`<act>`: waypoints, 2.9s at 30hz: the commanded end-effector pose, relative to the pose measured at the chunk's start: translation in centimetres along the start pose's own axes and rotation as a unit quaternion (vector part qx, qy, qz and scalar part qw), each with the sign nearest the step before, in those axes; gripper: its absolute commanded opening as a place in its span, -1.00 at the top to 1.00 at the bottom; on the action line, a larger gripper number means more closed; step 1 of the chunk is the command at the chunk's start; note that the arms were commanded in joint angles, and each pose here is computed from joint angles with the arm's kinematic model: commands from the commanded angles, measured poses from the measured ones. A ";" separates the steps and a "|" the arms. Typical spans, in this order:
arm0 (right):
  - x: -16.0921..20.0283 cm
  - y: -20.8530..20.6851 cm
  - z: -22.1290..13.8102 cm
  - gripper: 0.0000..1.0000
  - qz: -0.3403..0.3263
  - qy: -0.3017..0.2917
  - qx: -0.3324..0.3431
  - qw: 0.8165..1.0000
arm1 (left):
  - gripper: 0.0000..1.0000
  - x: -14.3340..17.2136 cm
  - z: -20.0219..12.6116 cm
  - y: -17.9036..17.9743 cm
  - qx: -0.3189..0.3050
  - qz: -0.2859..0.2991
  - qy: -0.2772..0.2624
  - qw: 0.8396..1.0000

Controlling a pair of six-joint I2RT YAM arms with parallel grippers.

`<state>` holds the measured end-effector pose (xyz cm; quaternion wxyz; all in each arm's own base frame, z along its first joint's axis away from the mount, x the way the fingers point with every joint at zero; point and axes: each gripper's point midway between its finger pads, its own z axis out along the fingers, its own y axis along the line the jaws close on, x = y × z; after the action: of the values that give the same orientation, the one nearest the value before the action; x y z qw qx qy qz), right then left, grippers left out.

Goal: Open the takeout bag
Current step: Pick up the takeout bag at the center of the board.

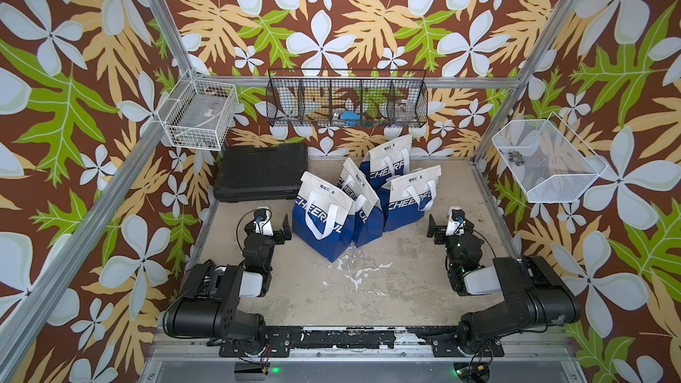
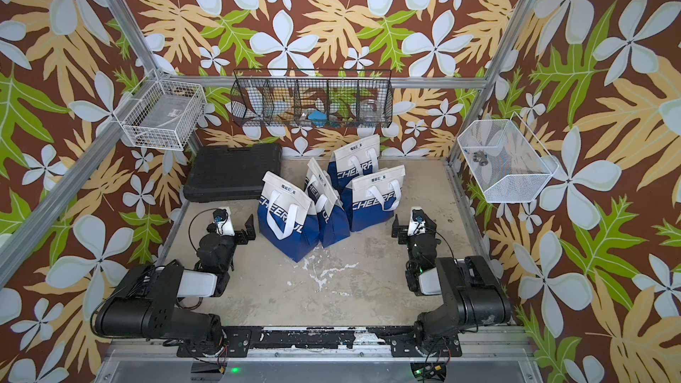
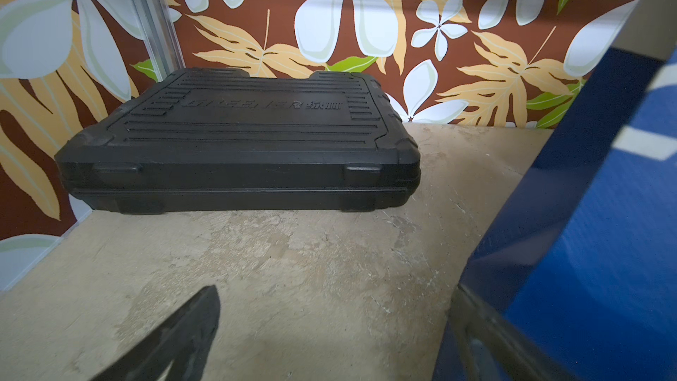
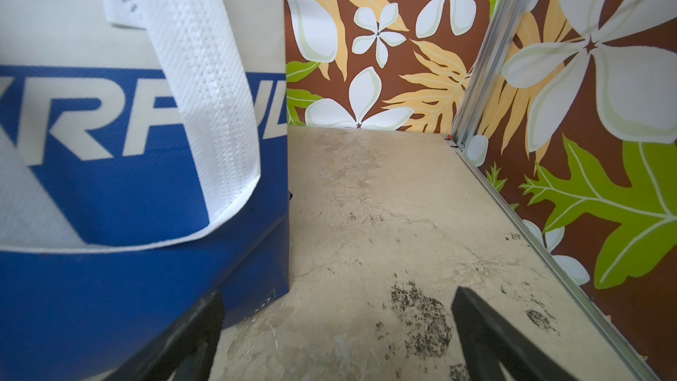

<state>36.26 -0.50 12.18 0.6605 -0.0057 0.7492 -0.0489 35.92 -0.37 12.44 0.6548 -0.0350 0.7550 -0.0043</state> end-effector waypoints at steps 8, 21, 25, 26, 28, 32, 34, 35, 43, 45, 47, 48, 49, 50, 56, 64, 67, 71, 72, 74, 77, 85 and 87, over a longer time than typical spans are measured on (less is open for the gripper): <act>-10.3 -2.6 -3.2 -1.00 0.142 -0.011 0.069 0.987 | -0.99 -11.2 -1.3 4.7 -0.163 -0.093 -0.056 0.981; -23.1 19.2 -9.5 -0.99 0.081 0.080 -0.241 0.964 | -0.76 -13.1 -5.1 -5.3 0.023 -0.200 0.139 0.970; -23.7 26.8 -11.3 -0.65 0.008 0.112 -0.344 0.932 | -0.58 -15.2 -6.1 -6.7 0.067 -0.204 0.143 0.966; -23.3 28.2 -10.8 -0.56 -0.005 0.127 -0.356 0.926 | -0.53 -15.7 -6.3 -7.1 0.079 -0.206 0.142 0.965; -21.8 30.6 -9.7 -0.50 -0.035 0.155 -0.371 0.915 | -0.48 -16.1 -6.5 -7.8 0.099 -0.210 0.145 0.962; -20.0 33.6 -7.9 -0.40 -0.071 0.187 -0.381 0.903 | -0.38 -15.2 -6.3 -9.0 0.126 -0.222 0.166 0.953; -19.3 34.7 -7.4 -0.36 -0.081 0.198 -0.388 0.896 | -0.33 -14.5 -6.3 -9.6 0.138 -0.230 0.181 0.946; -18.8 35.2 -7.4 -0.31 -0.089 0.206 -0.394 0.892 | -0.29 -14.2 -6.3 -9.9 0.147 -0.234 0.186 0.943; -15.9 37.2 -7.0 0.33 -0.101 0.237 -0.408 0.876 | -0.23 -12.3 -6.6 -11.2 0.182 -0.256 0.204 0.927; -15.4 37.2 -7.2 0.64 -0.097 0.246 -0.407 0.874 | -0.24 -12.1 -6.8 -11.2 0.182 -0.263 0.207 0.925; -15.2 37.1 -8.0 0.94 -0.095 0.250 -0.409 0.873 | -0.22 -12.1 -7.0 -11.1 0.181 -0.262 0.209 0.925; -15.3 37.0 -8.5 1.00 -0.095 0.246 -0.409 0.874 | -0.21 -12.2 -7.1 -11.1 0.180 -0.260 0.209 0.925; -15.4 36.9 -9.0 1.00 -0.096 0.242 -0.408 0.875 | -0.20 -12.4 -7.2 -11.0 0.181 -0.258 0.206 0.926; -15.9 36.6 -9.6 1.00 -0.094 0.235 -0.409 0.877 | -0.20 -12.6 -7.3 -11.0 0.183 -0.258 0.202 0.927; -17.0 32.3 -12.9 1.00 -0.086 0.223 -0.407 0.882 | -0.13 -14.4 -9.3 -13.4 0.277 -0.277 0.177 0.903; -16.2 30.1 -17.0 1.00 -0.080 0.215 -0.483 0.845 | -0.37 -14.8 -13.3 -17.0 0.445 -0.302 0.138 0.832; -16.7 28.9 -16.6 1.00 -0.057 0.213 -0.490 0.843 | -0.21 -14.2 -14.8 -17.6 0.484 -0.300 0.141 0.810; -17.9 28.4 -16.8 1.00 -0.037 0.203 -0.523 0.827 | 0.02 -12.3 -16.4 -17.7 0.504 -0.292 0.151 0.798; -18.0 28.6 -17.1 1.00 -0.037 0.202 -0.531 0.822 | 0.05 -12.1 -16.6 -17.6 0.504 -0.294 0.148 0.799; -17.9 28.9 -17.7 1.00 -0.038 0.205 -0.549 0.809 | 0.05 -12.6 -16.6 -17.3 0.498 -0.298 0.134 0.803; -18.0 28.8 -18.4 1.00 -0.037 0.203 -0.561 0.802 | -0.12 -12.7 -15.4 -16.8 0.470 -0.294 0.128 0.823; -17.9 28.3 -19.7 1.00 -0.031 0.203 -0.576 0.791 | -0.44 -12.5 -14.6 -16.5 0.450 -0.277 0.125 0.840; -17.9 28.3 -19.9 1.00 -0.028 0.201 -0.580 0.789 | -0.52 -12.6 -14.6 -16.4 0.446 -0.266 0.123 0.846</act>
<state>20.84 29.89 29.26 0.3597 -0.3928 0.7667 0.3585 23.80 -16.83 27.65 0.4570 0.0517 0.7053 -0.5394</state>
